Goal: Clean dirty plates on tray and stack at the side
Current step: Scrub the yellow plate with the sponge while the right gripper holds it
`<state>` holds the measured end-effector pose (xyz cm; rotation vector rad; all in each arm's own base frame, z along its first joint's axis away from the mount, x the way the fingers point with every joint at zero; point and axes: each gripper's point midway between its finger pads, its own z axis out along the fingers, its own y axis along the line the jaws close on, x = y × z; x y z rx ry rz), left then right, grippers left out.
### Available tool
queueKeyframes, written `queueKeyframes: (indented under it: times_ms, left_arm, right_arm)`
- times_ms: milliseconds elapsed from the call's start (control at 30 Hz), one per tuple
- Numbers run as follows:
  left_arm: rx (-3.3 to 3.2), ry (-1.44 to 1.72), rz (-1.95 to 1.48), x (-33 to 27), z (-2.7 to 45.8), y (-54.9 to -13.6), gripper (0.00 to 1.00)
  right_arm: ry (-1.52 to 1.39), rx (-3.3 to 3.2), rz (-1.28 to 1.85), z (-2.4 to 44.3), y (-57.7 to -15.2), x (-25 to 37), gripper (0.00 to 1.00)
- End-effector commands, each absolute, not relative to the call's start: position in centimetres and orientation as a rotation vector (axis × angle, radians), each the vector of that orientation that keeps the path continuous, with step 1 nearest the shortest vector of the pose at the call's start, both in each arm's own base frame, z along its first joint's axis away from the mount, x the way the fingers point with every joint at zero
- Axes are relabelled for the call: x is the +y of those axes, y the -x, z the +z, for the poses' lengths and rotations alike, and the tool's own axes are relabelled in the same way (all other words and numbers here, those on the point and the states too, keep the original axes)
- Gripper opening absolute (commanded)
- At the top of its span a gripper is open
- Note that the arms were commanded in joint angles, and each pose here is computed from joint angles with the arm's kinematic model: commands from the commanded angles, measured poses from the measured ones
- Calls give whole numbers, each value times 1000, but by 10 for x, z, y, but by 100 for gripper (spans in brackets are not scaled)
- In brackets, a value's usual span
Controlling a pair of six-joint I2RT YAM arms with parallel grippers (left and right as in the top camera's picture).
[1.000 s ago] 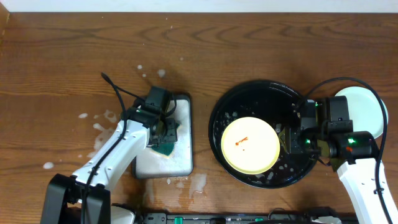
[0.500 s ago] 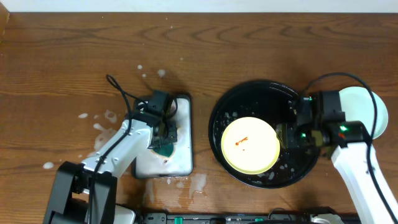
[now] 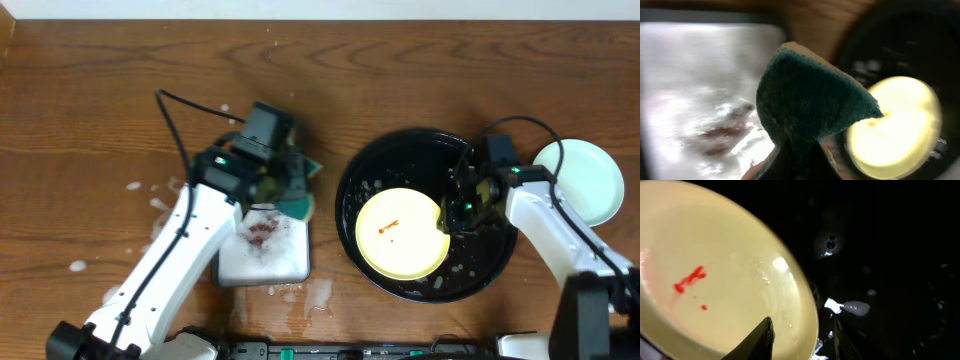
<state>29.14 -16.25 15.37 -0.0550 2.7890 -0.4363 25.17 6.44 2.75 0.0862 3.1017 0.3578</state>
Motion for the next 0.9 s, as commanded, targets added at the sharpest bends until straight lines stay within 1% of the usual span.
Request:
queueKeyframes:
  times_ms: [0,100,167,200,300,500,700,767,833,867]
  left_arm:
    - [2793,27,-576,-208,157,-280,7]
    - [2789,-47,-624,-241,152,-272,7]
    - [2800,-70,-645,-260,143,-268,8]
    - [2809,-69,-654,-270,138,-266,7]
    - [2844,-29,-671,-290,119,-264,8]
    - [2910,-62,-801,-337,82,-253,8]
    - [2995,-47,-752,-354,36,-241,8]
    - [3007,-76,-689,-351,21,-240,8]
    - [2983,-109,-525,-336,7,-248,7]
    - [2962,-86,-381,-319,2,-255,7]
  right_arm:
    - [-60,3128,381,17,-253,67,36]
    - [-64,3142,378,8,-255,67,25]
    - [-64,3144,377,2,-258,67,8]
    - [-64,3144,377,-1,-259,67,3]
    - [-65,3144,377,-10,-261,67,1]
    - [-86,3136,362,-13,-263,66,1]
    - [-135,3142,300,-14,-263,59,1]
    - [-136,3145,300,-14,-263,59,1]
    - [-136,3148,301,-14,-262,59,1]
    - [-137,3149,300,-14,-261,59,1]
